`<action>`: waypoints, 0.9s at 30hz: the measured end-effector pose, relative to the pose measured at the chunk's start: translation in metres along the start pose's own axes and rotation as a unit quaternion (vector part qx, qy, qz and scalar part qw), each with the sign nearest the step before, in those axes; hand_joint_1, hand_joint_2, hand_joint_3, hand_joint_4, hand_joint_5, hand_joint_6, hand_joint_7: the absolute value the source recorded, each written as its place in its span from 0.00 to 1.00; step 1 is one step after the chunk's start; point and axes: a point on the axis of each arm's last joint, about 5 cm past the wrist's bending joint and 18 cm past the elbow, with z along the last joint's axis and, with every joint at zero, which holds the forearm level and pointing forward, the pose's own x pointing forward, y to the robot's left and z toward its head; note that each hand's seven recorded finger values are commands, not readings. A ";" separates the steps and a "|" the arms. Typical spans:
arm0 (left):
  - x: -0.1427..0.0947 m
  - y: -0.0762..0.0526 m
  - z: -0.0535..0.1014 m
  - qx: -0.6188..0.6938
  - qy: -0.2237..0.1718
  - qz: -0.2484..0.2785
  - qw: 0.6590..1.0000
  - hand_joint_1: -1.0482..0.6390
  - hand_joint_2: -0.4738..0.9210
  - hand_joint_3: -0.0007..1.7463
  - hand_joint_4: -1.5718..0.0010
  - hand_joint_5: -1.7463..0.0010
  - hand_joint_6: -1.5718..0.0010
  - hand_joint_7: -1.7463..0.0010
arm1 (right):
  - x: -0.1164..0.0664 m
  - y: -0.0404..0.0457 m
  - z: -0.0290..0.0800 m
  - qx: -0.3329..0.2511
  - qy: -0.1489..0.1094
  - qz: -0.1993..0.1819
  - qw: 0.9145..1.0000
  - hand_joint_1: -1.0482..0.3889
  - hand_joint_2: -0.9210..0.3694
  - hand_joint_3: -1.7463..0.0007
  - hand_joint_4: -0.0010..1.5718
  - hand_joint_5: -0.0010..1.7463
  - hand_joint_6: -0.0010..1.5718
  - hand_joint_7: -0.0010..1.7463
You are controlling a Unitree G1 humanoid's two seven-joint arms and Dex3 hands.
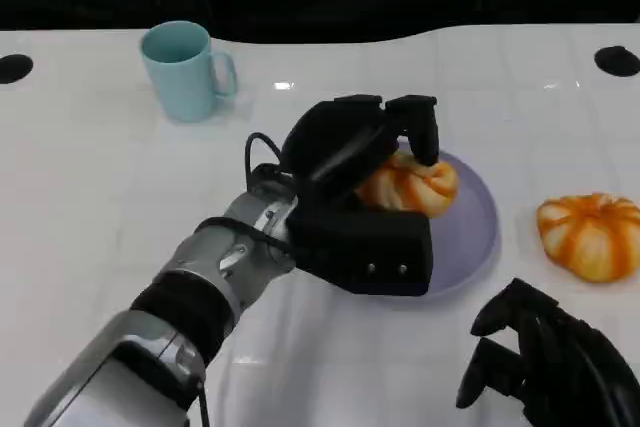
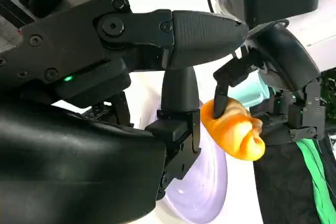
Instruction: Grasp the bread from the table and place it into the plate.
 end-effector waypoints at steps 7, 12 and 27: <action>0.000 -0.002 0.000 0.001 0.001 -0.014 1.000 0.47 0.78 0.52 0.53 0.07 0.54 0.30 | 0.000 0.0007 0.000 -0.001 -0.002 0.001 1.000 0.37 0.00 0.69 0.39 1.00 0.26 0.99; 0.001 -0.001 0.000 0.010 0.004 -0.037 0.999 0.45 0.98 0.17 0.63 0.31 0.57 0.75 | 0.000 0.0009 0.001 -0.008 -0.011 0.003 1.000 0.37 0.00 0.70 0.39 1.00 0.26 0.99; 0.005 0.009 -0.007 0.081 0.047 -0.149 0.984 0.07 1.00 0.25 1.00 0.94 0.93 0.99 | 0.000 0.0008 0.000 -0.007 -0.007 -0.002 1.000 0.37 0.00 0.70 0.40 1.00 0.26 1.00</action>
